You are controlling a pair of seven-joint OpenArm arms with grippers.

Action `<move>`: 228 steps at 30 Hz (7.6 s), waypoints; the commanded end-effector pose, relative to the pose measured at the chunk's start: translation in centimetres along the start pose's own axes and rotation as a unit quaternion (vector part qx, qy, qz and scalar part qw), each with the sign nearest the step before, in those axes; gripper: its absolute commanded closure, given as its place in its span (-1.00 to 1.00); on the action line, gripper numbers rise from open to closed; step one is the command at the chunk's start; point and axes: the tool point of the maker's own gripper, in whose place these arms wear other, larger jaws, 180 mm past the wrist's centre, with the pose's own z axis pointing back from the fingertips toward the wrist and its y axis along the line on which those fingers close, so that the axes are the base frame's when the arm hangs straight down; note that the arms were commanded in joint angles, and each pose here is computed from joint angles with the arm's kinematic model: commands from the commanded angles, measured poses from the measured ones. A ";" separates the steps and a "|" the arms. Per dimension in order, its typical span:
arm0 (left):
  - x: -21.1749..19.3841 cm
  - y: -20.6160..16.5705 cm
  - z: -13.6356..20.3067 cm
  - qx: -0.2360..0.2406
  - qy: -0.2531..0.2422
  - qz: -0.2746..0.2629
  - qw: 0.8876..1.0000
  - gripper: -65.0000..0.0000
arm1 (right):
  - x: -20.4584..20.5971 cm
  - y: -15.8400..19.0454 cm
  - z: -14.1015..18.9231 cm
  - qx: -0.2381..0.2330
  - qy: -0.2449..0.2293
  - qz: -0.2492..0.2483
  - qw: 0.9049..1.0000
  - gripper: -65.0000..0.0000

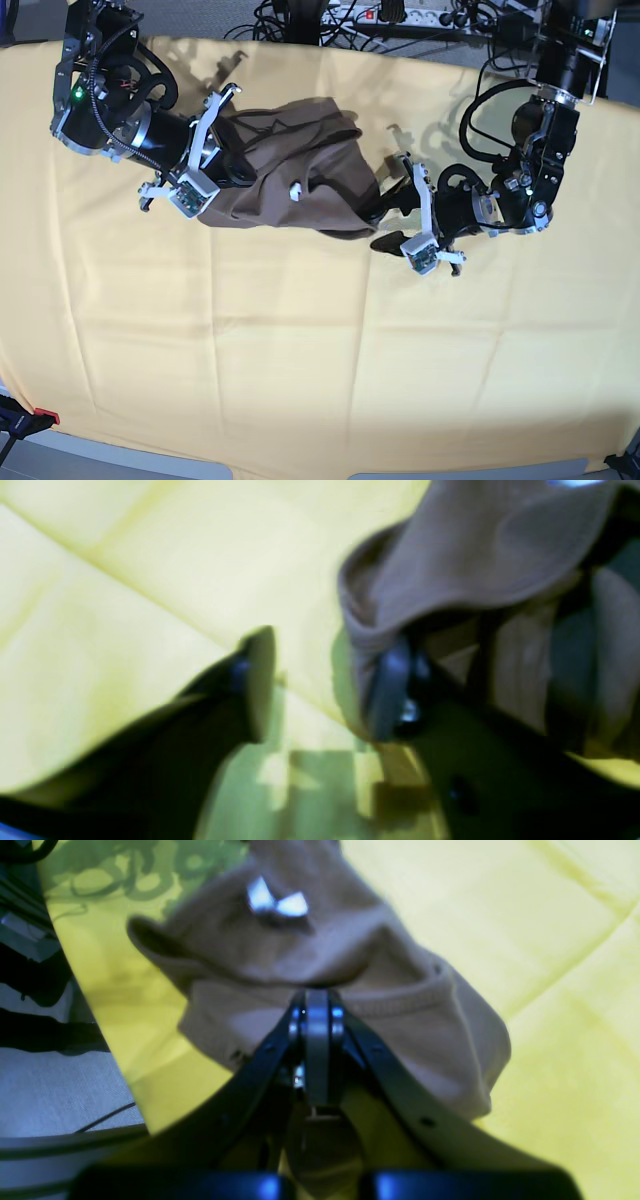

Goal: Fold the T-shirt properly

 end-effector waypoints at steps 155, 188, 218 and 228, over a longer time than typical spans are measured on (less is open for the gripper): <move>-2.0 -5.6 3.8 -0.126 0.101 -0.091 0.983 1.00 | -3.4 1.3 0.5 0.007 0.043 -0.027 0.999 1.00; 3.9 -8.4 4.5 -0.145 0.097 -0.213 0.961 0.21 | 2.0 -4.1 0.7 -0.054 -0.040 0.045 0.997 1.00; -1.5 -16.5 1.3 -0.204 0.063 -0.112 0.970 0.92 | -2.1 -8.2 -8.1 0.023 0.066 -0.021 0.997 1.00; -2.8 -12.6 0.0 -0.152 0.091 -0.150 0.973 1.00 | -4.8 -6.5 -5.8 0.064 0.100 -0.049 0.992 1.00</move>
